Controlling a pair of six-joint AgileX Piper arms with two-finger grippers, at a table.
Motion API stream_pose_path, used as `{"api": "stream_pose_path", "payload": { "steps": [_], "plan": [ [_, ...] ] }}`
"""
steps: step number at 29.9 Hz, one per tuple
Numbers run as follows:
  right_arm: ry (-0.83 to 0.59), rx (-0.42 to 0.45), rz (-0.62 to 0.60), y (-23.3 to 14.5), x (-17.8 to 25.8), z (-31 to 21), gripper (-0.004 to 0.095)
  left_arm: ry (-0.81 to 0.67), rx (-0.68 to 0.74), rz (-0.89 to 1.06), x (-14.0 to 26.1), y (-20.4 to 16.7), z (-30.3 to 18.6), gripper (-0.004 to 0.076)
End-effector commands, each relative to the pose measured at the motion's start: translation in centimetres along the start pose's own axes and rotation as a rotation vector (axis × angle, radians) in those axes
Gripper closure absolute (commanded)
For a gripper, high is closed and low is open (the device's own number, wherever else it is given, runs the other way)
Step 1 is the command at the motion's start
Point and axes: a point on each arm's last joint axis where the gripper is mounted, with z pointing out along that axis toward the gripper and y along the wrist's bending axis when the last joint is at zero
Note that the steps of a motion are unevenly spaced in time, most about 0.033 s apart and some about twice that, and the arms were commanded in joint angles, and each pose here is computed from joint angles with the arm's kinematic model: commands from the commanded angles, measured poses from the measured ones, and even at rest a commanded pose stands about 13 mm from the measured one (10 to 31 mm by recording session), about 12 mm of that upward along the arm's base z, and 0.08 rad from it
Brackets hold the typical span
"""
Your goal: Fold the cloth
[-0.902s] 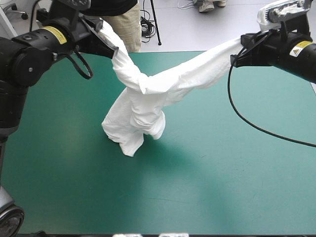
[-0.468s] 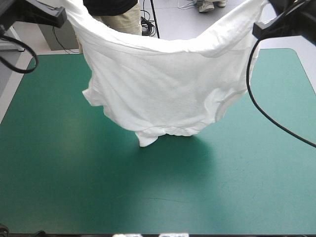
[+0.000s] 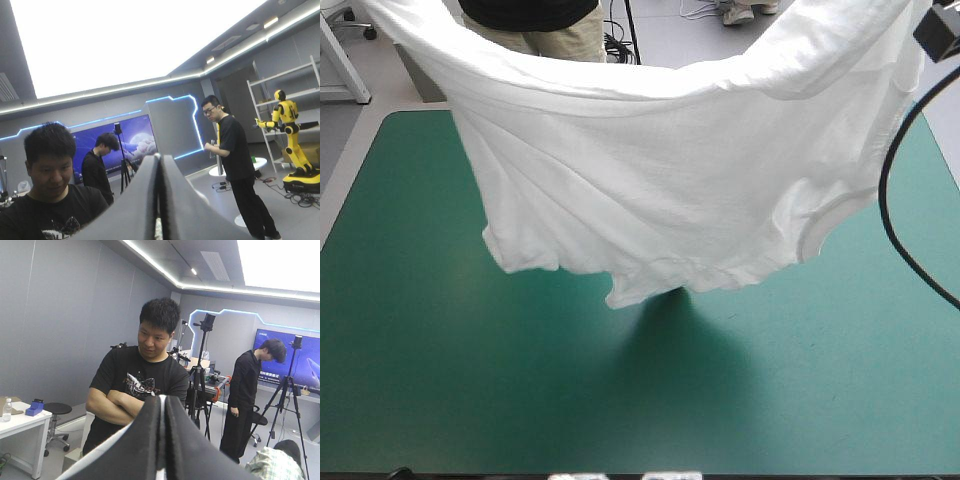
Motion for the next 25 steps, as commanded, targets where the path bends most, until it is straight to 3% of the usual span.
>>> {"api": "stream_pose_path", "payload": {
  "steps": [1,5,10,18,25],
  "plan": [
    [-0.095,0.017,-0.014,0.1,-1.6,-1.2,0.092,-0.086,-0.019,-0.001,-1.7,0.4,-1.6,0.0733],
    [0.045,0.034,0.006,-0.3,0.4,0.0,0.092,0.085,-0.013,0.011,0.9,0.1,-0.4,0.0733],
    [0.296,0.07,0.067,-1.2,5.4,2.6,0.0921,0.413,-0.001,0.01,7.6,-1.1,2.2,0.0733],
    [0.668,0.045,0.162,-1.4,17.1,6.2,0.0921,0.903,0.0,-0.031,23.2,-4.7,5.0,0.0733],
    [0.89,0.064,0.241,-1.6,27.9,8.4,0.0921,1.151,-0.055,-0.112,35.6,-5.8,6.0,0.0733]
  ]
}}
